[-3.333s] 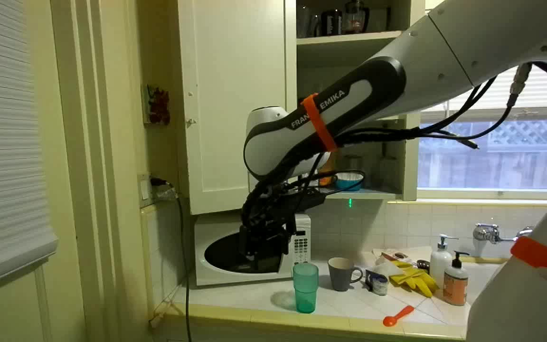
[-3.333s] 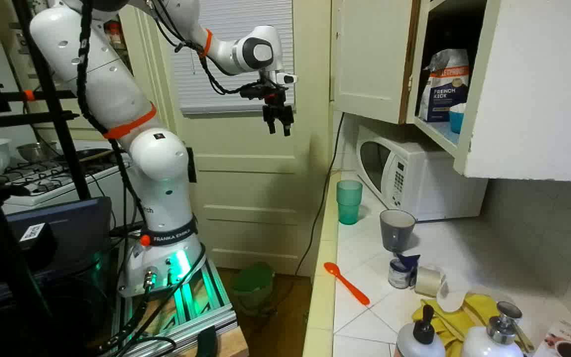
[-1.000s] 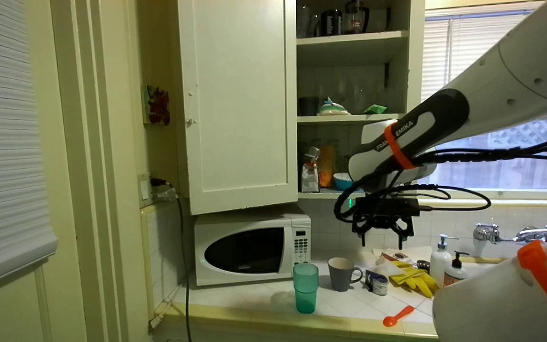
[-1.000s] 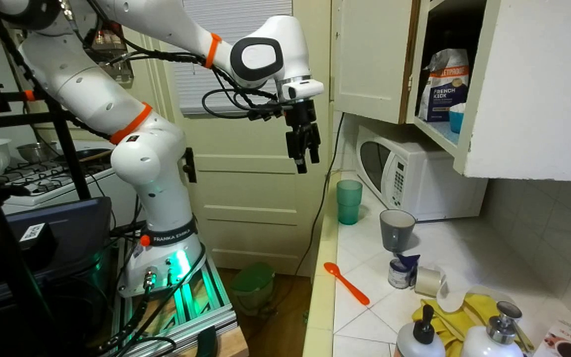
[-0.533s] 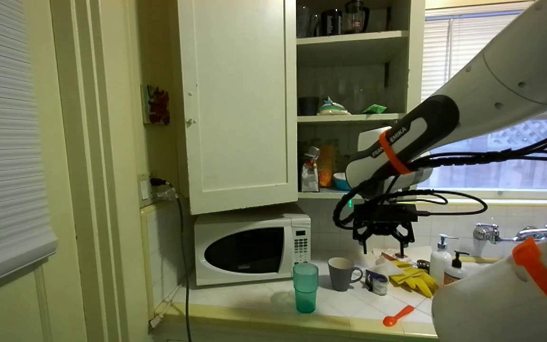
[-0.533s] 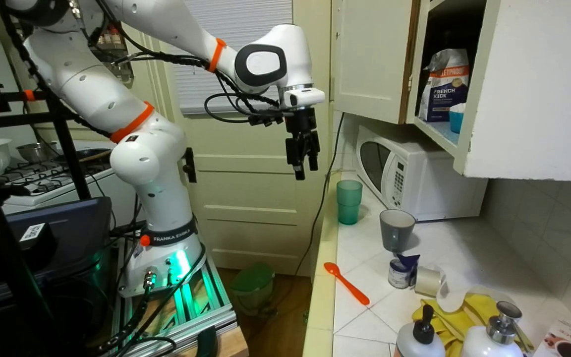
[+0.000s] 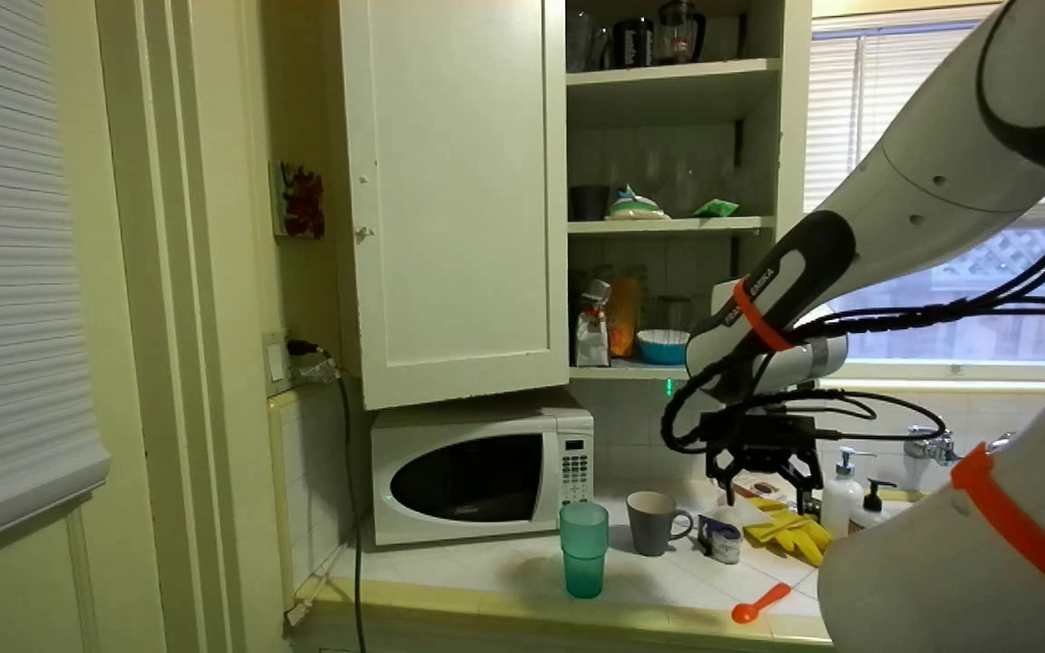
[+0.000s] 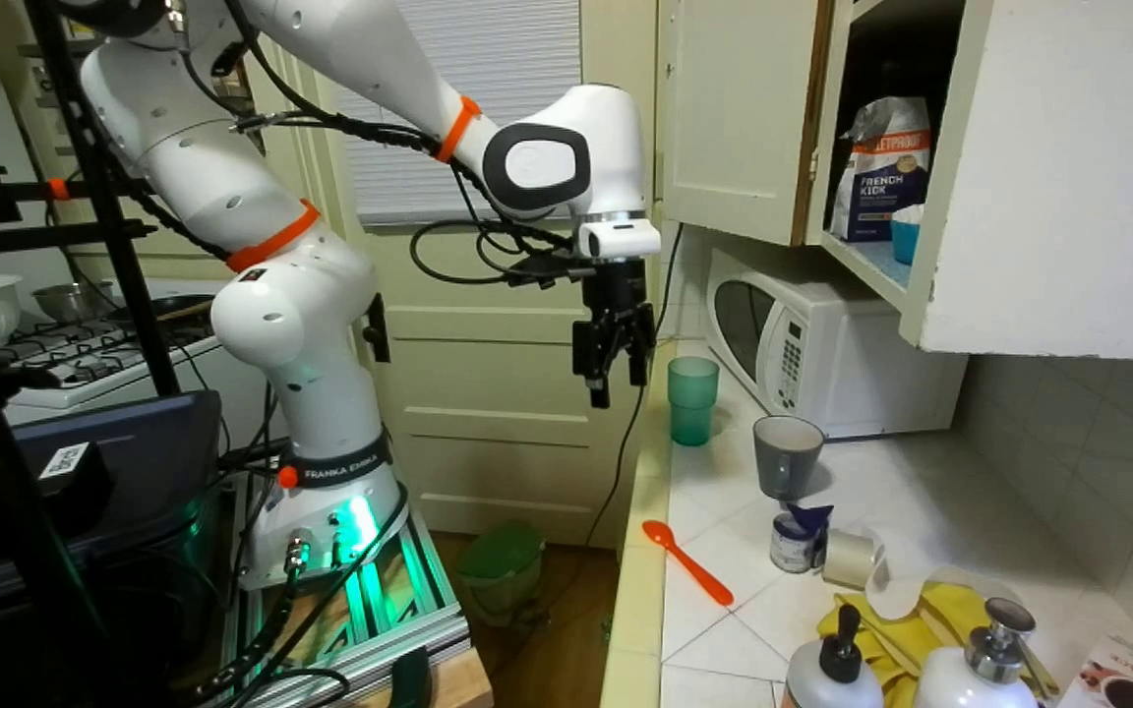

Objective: Put the spoon on the glass

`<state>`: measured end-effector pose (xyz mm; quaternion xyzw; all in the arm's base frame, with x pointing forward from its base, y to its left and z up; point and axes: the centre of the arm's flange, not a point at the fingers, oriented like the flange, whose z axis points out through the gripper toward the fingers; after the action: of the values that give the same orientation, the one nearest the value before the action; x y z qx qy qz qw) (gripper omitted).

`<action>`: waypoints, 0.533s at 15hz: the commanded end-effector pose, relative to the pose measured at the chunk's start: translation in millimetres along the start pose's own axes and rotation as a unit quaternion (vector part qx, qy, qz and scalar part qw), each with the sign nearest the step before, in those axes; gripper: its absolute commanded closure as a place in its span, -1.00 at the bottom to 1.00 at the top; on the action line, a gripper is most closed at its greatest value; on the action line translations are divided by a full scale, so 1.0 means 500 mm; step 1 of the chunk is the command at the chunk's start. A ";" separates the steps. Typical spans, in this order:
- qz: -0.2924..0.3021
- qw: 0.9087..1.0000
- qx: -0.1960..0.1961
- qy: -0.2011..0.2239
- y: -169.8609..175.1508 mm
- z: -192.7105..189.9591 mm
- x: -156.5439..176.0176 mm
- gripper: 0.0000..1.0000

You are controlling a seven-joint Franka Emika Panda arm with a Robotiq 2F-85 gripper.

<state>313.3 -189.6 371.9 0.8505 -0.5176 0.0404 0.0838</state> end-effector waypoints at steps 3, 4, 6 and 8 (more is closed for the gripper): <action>0.045 0.997 0.062 0.019 0.055 0.102 0.042 -1.00; 0.051 0.996 0.074 0.028 0.062 0.114 0.052 -1.00; 0.055 0.993 0.097 0.042 0.074 0.136 0.067 -1.00; 0.053 0.992 0.104 0.039 0.075 0.155 0.081 -1.00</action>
<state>311.9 -257.0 337.3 0.8221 -0.5535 0.1298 0.0309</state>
